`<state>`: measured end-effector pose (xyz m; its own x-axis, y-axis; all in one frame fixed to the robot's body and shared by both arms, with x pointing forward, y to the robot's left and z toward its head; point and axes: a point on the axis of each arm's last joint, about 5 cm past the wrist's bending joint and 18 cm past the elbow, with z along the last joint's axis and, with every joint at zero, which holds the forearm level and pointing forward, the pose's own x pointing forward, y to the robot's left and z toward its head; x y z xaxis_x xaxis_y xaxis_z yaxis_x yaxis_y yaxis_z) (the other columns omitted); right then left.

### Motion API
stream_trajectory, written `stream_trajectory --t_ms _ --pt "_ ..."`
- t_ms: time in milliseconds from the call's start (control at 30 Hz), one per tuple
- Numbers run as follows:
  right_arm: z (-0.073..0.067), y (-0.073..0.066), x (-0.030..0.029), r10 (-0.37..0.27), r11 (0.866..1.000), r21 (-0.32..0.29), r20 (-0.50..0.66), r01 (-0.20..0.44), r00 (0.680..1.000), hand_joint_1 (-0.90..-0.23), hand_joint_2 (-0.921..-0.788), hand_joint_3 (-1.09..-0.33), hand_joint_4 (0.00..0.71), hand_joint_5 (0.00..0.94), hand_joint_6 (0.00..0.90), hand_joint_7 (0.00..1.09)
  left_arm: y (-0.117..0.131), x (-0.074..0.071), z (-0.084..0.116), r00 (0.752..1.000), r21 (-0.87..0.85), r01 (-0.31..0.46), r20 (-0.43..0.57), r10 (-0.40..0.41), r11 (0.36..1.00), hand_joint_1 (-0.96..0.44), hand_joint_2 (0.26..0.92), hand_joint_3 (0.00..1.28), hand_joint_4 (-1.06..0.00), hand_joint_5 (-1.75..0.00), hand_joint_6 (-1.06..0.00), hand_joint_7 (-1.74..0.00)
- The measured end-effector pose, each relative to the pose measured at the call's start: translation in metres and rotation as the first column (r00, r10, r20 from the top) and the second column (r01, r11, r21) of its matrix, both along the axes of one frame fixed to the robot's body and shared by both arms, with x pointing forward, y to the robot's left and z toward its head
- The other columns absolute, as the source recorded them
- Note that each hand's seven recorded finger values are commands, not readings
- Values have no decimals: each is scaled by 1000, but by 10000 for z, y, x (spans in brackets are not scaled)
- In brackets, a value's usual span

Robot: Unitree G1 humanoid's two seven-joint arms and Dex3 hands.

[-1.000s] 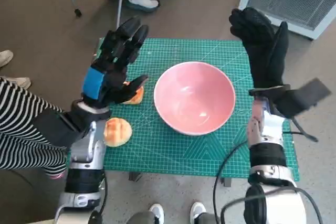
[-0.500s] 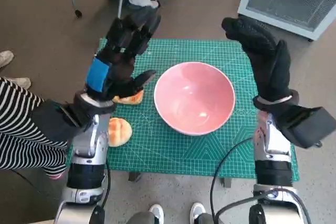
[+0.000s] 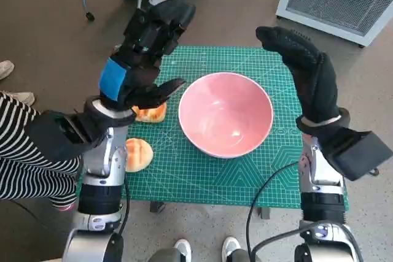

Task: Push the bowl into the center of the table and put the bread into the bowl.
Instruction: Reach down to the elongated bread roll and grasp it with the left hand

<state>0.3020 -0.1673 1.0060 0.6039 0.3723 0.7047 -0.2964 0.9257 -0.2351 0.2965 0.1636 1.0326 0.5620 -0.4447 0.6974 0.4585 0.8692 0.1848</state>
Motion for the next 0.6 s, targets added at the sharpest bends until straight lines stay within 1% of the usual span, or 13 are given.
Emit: stream_trajectory --t_ms 100,133,233,300,333,367,400,433,467,533,567,600 --pt "-1 11 -2 1 1000 0 -1 -1 1000 -771 -921 -757 171 12 -1 571 52 9 19 1000 19 -9 17 9 1000 -542 913 153 -183 -4 1 -640" --pt "2 15 -3 1 1000 0 -1 -1 1000 -774 -921 -758 171 12 -1 568 82 17 26 1000 33 -14 21 13 999 -525 893 122 -157 -2 1 -592" --pt "8 22 -8 0 1000 -4 1 0 1000 -777 -921 -758 172 12 -1 564 185 27 67 999 92 -33 39 30 995 -492 860 81 -122 -1 1 -512" --pt "14 23 -17 1 1000 -3 4 -1 1000 -776 -921 -758 173 12 -1 564 288 25 122 996 173 -70 61 60 982 -410 808 41 -80 0 1 -371" --pt "16 24 -21 2 1000 -3 4 -2 1000 -776 -921 -757 173 12 -1 564 346 21 157 994 225 -93 71 79 970 -398 801 36 -74 0 1 -351" --pt "19 23 -26 2 1000 -2 5 -2 1000 -774 -921 -757 174 12 -1 565 400 16 190 992 277 -115 80 96 954 -349 787 26 -56 -1 1 -308" --pt "20 20 -31 3 1000 1 5 -3 1000 -769 -921 -756 175 12 -1 577 469 5 235 989 336 -141 89 118 931 -256 776 18 -35 0 1 -268" --pt "22 17 -36 4 1000 7 5 -4 1000 -766 -921 -755 175 11 -1 585 526 -4 277 987 388 -159 87 135 908 -195 770 13 -22 0 1 -242" --pt "24 15 -40 5 1000 11 4 -5 1000 -765 -921 -755 175 11 -1 588 585 -15 322 985 441 -173 82 153 881 -173 767 12 -18 0 1 -233" --pt "37 13 -48 8 1000 17 4 -8 1000 -758 -921 -753 176 10 0 603 699 -39 419 980 551 -190 59 189 813 -40 762 8 -7 1 1 -207" --pt "46 13 -54 12 1000 25 4 -12 1000 -757 -921 -753 176 10 0 606 751 -48 469 978 603 -185 35 205 776 -16 762 8 -5 1 1 -203" --pt "52 13 -60 17 999 35 3 -17 1000 -752 -921 -751 176 10 -1 611 797 -54 518 975 648 -178 14 222 741 41 766 10 -3 1 1 -196"
